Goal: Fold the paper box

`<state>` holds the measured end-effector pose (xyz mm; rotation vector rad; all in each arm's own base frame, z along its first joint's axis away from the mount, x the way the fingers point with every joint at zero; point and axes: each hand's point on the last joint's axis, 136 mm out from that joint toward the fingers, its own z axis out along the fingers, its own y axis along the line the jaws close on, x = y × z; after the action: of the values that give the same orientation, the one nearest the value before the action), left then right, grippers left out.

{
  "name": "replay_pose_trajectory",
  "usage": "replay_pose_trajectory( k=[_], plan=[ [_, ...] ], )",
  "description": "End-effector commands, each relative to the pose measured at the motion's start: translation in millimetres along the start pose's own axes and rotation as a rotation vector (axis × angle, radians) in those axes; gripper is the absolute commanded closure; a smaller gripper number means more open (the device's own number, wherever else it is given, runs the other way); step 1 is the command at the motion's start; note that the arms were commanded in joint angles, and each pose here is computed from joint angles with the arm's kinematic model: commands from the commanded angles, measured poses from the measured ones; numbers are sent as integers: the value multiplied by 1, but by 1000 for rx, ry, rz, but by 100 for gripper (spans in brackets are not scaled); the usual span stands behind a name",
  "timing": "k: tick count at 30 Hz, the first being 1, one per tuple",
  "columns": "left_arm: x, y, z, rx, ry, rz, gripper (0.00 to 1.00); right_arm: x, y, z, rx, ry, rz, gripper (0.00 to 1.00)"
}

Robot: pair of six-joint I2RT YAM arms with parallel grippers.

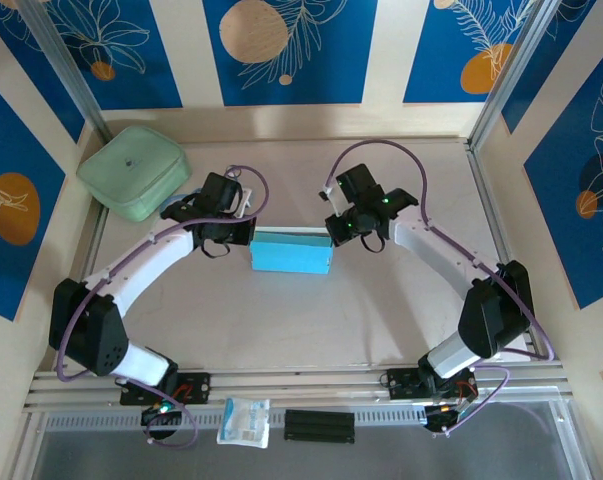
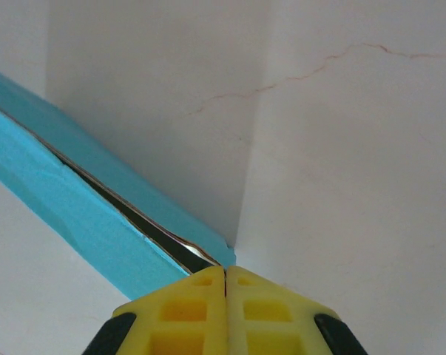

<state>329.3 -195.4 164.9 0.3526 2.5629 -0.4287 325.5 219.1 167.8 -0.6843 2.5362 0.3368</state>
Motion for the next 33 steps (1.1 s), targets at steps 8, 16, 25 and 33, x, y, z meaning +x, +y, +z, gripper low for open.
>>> replay_pose_trajectory(
  k=[8,16,25,33],
  plan=[
    [-5,-20,-3,75,-28,-29,98,-5,11,6,-21,9,251,100],
    [-13,-32,-11,116,-108,-100,98,-3,9,6,44,-5,337,100],
    [-36,-37,-13,111,-211,-125,98,-25,3,-1,139,-127,263,100],
    [-23,-37,1,107,-204,-166,98,-14,4,10,169,-143,257,100]
  ],
)
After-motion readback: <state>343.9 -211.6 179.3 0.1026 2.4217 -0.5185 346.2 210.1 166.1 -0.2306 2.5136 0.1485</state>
